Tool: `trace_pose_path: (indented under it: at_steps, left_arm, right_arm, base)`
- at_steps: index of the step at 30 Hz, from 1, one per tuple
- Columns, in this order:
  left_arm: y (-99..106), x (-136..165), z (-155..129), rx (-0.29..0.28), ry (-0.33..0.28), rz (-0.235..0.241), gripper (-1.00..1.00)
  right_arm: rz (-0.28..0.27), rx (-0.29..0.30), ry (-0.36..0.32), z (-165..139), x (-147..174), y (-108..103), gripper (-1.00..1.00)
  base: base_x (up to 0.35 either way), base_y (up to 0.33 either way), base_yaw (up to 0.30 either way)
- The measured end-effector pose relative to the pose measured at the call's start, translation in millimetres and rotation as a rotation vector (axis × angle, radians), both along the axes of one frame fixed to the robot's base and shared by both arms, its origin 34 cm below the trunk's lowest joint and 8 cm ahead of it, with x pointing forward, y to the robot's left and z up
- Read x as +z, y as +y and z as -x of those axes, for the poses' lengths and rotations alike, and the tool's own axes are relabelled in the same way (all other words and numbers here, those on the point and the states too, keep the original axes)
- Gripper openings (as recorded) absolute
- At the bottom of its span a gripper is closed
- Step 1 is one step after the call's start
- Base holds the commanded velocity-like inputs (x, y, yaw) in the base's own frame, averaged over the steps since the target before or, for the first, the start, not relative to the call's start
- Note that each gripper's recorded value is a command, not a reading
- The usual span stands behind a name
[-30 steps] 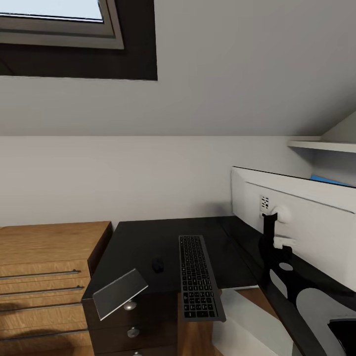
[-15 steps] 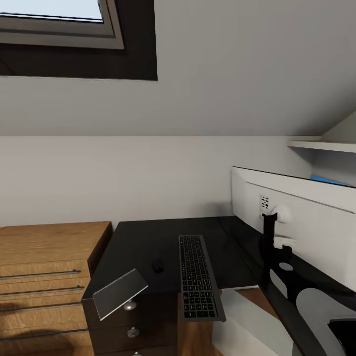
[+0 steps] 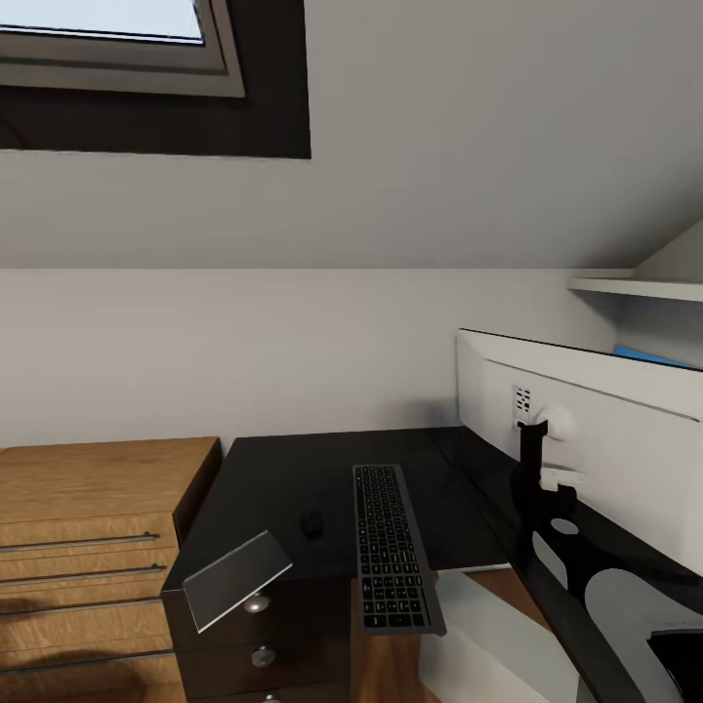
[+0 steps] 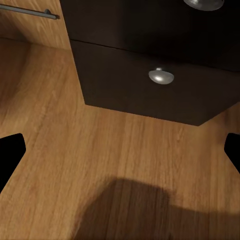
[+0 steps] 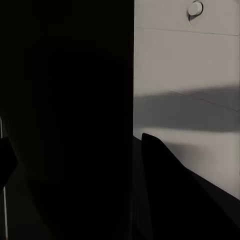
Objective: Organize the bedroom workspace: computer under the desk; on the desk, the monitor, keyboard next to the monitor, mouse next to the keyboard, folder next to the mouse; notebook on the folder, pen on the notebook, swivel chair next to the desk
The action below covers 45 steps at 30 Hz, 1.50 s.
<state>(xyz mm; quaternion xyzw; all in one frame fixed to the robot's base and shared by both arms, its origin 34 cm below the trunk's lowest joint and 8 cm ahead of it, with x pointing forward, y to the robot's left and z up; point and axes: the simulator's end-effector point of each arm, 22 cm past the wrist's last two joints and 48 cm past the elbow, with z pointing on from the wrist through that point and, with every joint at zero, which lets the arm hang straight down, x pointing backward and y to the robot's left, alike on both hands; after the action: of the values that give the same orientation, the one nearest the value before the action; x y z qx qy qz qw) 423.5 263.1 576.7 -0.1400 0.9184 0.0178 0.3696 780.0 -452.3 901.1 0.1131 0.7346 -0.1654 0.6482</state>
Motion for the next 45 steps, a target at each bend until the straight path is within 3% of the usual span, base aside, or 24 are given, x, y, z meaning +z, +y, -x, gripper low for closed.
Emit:
trace_pose_path:
  at_steps: [9, 45]
  left_arm:
    - [-0.1, -0.3, 0.0, -0.001, 0.001, 0.000, 1.00]
    - [-0.1, -1.0, 0.5, 0.001, 0.004, 0.001, 1.00]
  right_arm:
    - [0.003, 0.004, 0.001, -0.7, -0.1, 1.0, -1.00]
    - [0.002, 0.005, 0.001, -1.2, -0.5, 2.3, -1.00]
  base:
    - [-0.049, 0.000, 0.000]
    - [-0.330, 0.000, 0.000]
